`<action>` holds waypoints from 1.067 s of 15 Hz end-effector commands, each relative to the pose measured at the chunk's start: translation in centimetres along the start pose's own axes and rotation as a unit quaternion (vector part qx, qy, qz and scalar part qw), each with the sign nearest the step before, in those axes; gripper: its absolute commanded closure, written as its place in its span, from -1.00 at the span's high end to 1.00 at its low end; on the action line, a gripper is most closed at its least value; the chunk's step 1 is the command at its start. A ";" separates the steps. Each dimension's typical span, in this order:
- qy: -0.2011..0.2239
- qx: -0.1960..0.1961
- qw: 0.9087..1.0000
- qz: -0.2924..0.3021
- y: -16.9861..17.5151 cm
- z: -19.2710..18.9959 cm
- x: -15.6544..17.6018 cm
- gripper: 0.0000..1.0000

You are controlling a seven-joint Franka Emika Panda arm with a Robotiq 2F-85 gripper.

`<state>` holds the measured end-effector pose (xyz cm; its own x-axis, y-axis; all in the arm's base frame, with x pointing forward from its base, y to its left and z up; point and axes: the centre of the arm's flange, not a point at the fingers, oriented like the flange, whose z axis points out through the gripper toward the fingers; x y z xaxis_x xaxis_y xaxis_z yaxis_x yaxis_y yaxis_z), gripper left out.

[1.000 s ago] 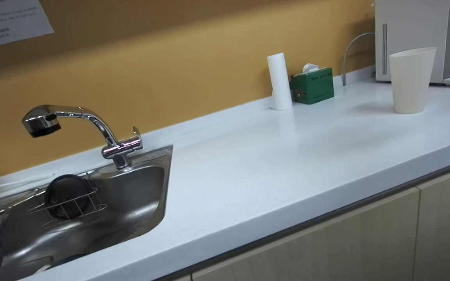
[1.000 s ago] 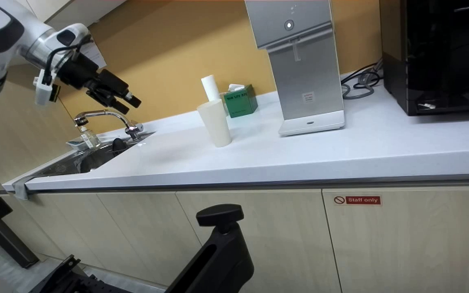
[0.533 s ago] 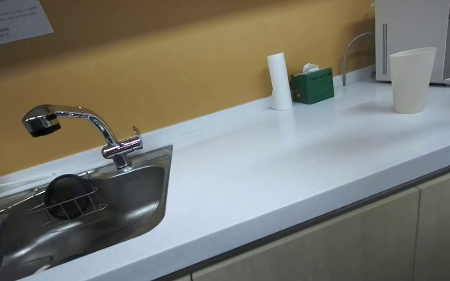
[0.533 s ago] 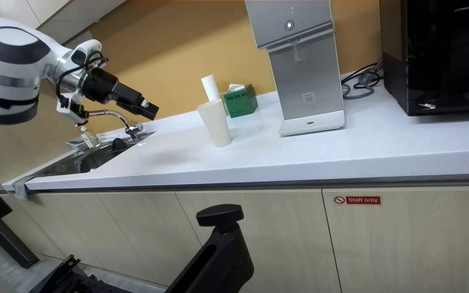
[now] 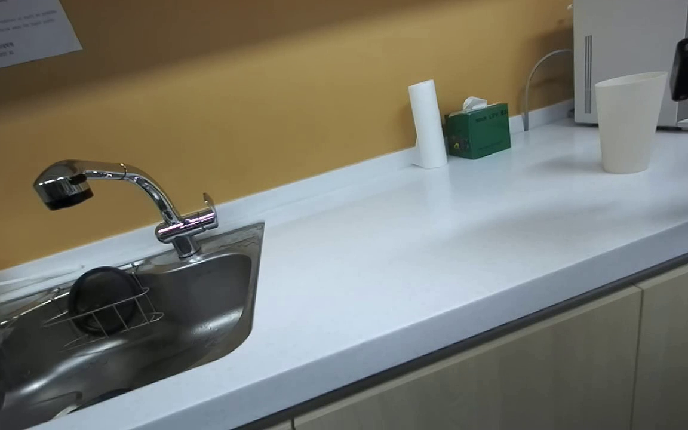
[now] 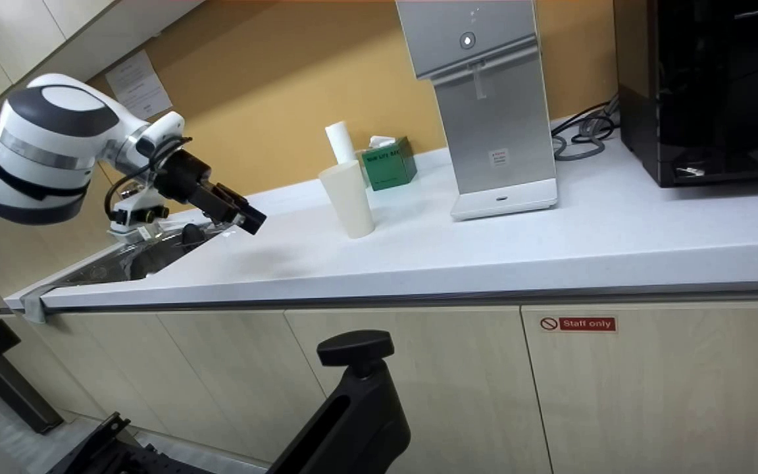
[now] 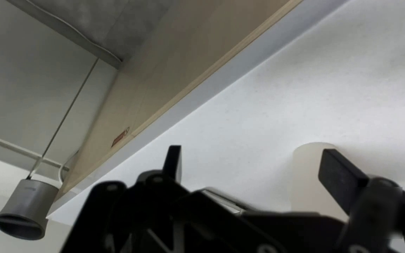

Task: Put the white cup on the coffee maker

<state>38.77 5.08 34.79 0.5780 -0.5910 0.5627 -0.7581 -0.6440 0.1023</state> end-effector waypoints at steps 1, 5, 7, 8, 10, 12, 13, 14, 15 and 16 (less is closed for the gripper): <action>-0.009 0.005 1.000 0.009 -0.3 0.3 -0.1 1.00; -0.023 0.011 0.999 0.019 -0.7 0.8 0.2 1.00; -0.005 0.025 1.000 -0.004 -1.2 1.5 0.7 1.00; 0.008 0.040 0.999 -0.022 -1.5 1.9 1.2 1.00; 0.028 0.065 0.996 -0.057 -1.9 2.4 2.3 1.00; 0.036 0.096 0.992 -0.068 -2.1 2.7 3.0 1.00; 0.037 0.110 0.991 -0.071 -2.2 3.1 3.4 1.00; 0.038 0.126 0.989 -0.074 -2.3 3.5 3.8 1.00; 0.040 0.140 0.987 -0.076 -2.4 4.1 4.1 1.00; 0.040 0.148 0.985 -0.079 -2.5 4.6 4.3 1.00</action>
<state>41.96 3.01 34.76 0.6368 -0.4583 0.6200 -0.5789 -0.8153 -0.0081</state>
